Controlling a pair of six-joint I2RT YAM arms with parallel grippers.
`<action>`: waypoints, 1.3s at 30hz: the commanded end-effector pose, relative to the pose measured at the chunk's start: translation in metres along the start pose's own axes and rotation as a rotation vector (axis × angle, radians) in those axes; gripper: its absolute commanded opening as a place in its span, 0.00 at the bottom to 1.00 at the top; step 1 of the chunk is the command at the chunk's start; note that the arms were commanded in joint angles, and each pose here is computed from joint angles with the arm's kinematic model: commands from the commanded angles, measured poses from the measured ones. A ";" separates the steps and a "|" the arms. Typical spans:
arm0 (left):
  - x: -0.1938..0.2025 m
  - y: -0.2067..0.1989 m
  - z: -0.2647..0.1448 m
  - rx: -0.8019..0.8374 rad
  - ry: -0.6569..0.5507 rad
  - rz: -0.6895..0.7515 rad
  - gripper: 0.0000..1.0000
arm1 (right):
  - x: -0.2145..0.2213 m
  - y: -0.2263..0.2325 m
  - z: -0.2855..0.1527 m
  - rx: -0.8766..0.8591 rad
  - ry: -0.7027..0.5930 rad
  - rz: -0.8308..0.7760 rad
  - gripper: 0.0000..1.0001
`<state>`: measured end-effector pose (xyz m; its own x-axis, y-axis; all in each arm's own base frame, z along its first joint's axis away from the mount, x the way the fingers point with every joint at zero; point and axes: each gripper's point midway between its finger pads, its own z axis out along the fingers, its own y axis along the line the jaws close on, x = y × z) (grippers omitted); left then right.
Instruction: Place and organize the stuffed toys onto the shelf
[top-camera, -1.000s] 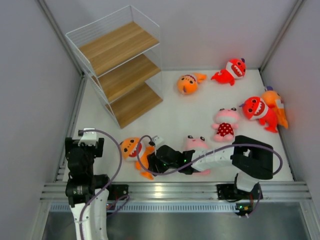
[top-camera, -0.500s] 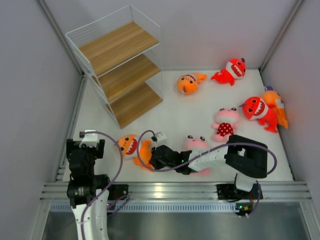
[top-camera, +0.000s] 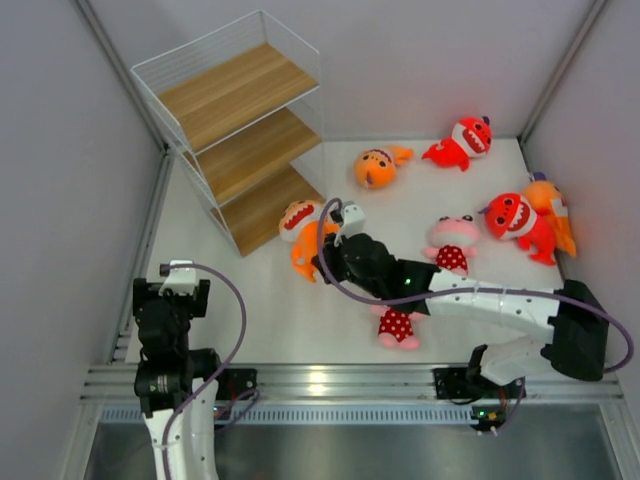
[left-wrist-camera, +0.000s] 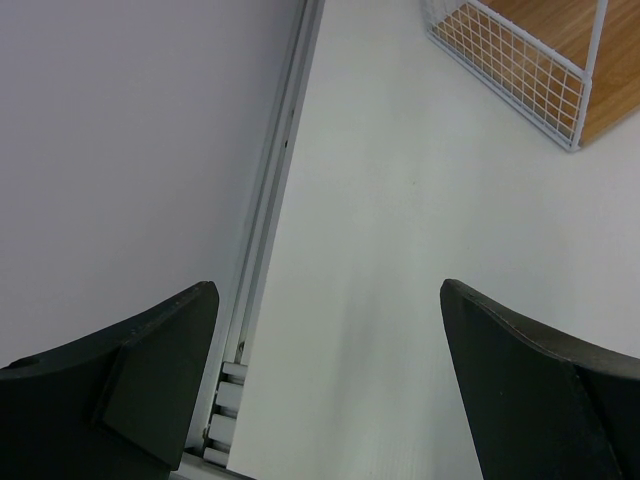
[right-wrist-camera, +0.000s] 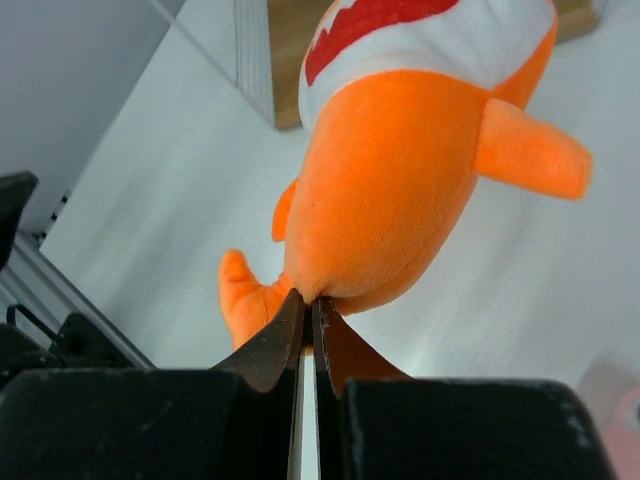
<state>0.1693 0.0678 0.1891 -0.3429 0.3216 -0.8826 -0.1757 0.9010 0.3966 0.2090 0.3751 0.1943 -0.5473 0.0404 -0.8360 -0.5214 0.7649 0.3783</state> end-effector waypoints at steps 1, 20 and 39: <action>-0.005 0.001 0.000 -0.005 -0.029 -0.001 0.99 | -0.062 -0.010 -0.025 0.025 -0.119 -0.037 0.00; -0.045 0.004 -0.012 0.019 -0.166 -0.061 0.99 | -0.240 0.015 0.014 -0.072 -0.307 -0.149 0.00; -0.099 -0.063 -0.014 0.390 -0.367 -0.548 0.99 | -0.272 -0.035 0.106 -0.125 -0.297 -0.275 0.00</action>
<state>0.2030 -0.0115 0.2403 -0.0340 -0.1466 -0.9886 0.0520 0.9876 -0.1482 0.4215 0.4089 0.3368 -0.2710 0.0110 -0.9625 -0.6855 0.6998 0.2010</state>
